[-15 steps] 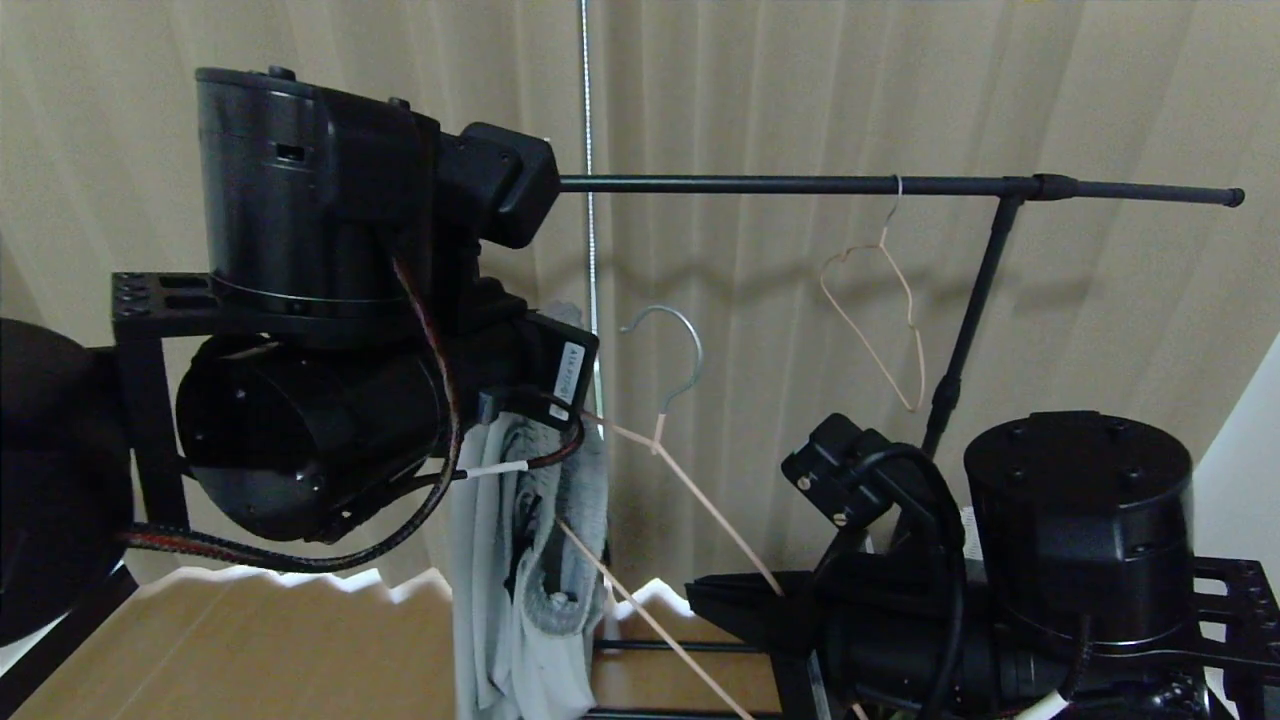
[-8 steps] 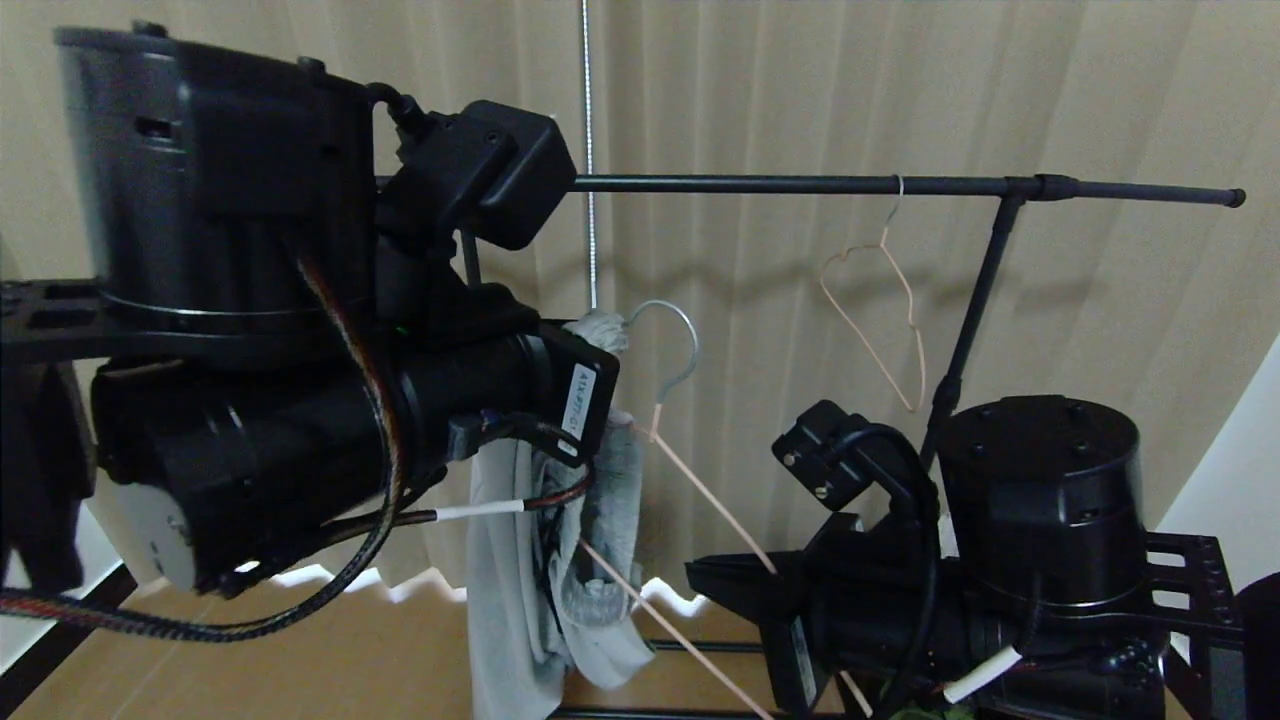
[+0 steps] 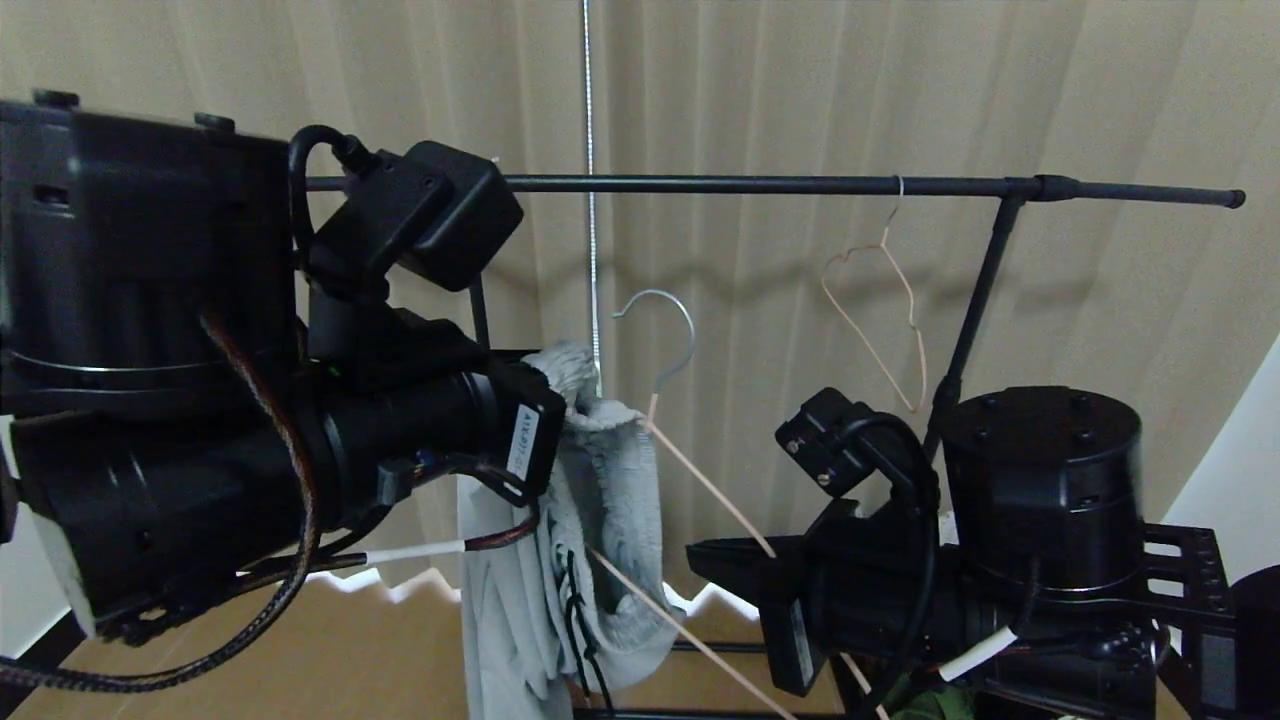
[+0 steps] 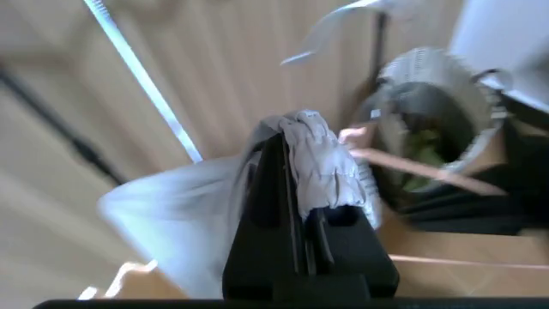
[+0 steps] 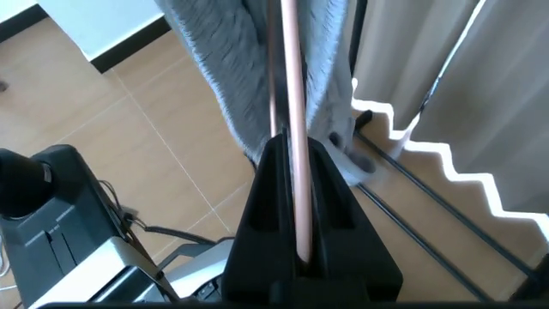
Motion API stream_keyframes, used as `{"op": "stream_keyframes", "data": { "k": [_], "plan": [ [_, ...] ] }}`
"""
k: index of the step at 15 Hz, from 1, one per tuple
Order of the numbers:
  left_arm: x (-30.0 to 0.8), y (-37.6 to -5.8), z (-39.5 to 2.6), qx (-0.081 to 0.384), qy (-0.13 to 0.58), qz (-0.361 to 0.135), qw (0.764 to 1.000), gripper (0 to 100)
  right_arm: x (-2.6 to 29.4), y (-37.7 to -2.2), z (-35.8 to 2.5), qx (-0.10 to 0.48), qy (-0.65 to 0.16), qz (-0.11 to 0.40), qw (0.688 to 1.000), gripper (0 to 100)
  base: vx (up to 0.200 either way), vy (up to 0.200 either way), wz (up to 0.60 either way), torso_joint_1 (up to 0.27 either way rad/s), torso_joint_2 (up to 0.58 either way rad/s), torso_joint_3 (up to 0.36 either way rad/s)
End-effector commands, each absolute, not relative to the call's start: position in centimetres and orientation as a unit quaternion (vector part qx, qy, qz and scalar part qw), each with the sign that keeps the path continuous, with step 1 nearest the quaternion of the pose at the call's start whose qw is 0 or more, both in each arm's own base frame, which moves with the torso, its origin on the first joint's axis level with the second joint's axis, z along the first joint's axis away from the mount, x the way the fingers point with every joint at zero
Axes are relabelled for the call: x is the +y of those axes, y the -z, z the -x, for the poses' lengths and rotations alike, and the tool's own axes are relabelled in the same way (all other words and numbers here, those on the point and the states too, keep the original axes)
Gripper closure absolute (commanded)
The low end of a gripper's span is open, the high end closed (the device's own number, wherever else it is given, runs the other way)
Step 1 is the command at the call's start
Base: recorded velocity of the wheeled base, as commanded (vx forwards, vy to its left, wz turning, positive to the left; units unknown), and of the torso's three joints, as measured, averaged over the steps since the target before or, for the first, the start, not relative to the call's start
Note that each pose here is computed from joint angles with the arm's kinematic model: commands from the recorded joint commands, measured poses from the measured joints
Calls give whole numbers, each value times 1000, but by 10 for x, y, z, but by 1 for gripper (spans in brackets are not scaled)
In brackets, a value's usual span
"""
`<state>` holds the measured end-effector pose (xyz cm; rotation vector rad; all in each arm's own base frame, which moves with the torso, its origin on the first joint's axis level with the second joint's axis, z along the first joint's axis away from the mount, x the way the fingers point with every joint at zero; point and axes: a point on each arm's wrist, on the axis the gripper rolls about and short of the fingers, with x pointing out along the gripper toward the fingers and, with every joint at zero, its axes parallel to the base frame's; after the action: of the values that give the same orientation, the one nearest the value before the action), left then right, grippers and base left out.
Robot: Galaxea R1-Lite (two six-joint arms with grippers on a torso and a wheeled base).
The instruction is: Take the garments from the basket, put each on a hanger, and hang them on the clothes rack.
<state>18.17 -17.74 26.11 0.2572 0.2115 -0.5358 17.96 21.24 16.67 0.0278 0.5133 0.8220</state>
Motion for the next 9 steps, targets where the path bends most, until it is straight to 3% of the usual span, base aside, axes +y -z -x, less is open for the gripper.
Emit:
{"op": "stream_keyframes", "data": {
  "k": [1,3,6,9],
  "plan": [
    [-159,-253,-194,119,203,-147,961,100,199,-177,-176,226,-391,-12,892,100,0,0,0,0,0,0],
    [-151,-248,-195,122,176,-172,962,100,188,-173,-182,225,-372,0,901,100,0,0,0,0,0,0],
    [-156,-246,-191,120,193,-175,958,100,185,-171,-186,225,-366,5,903,100,0,0,0,0,0,0],
    [-183,-253,-188,58,238,-146,958,100,187,-170,-185,226,-372,5,900,100,0,0,0,0,0,0]
  ]
}}
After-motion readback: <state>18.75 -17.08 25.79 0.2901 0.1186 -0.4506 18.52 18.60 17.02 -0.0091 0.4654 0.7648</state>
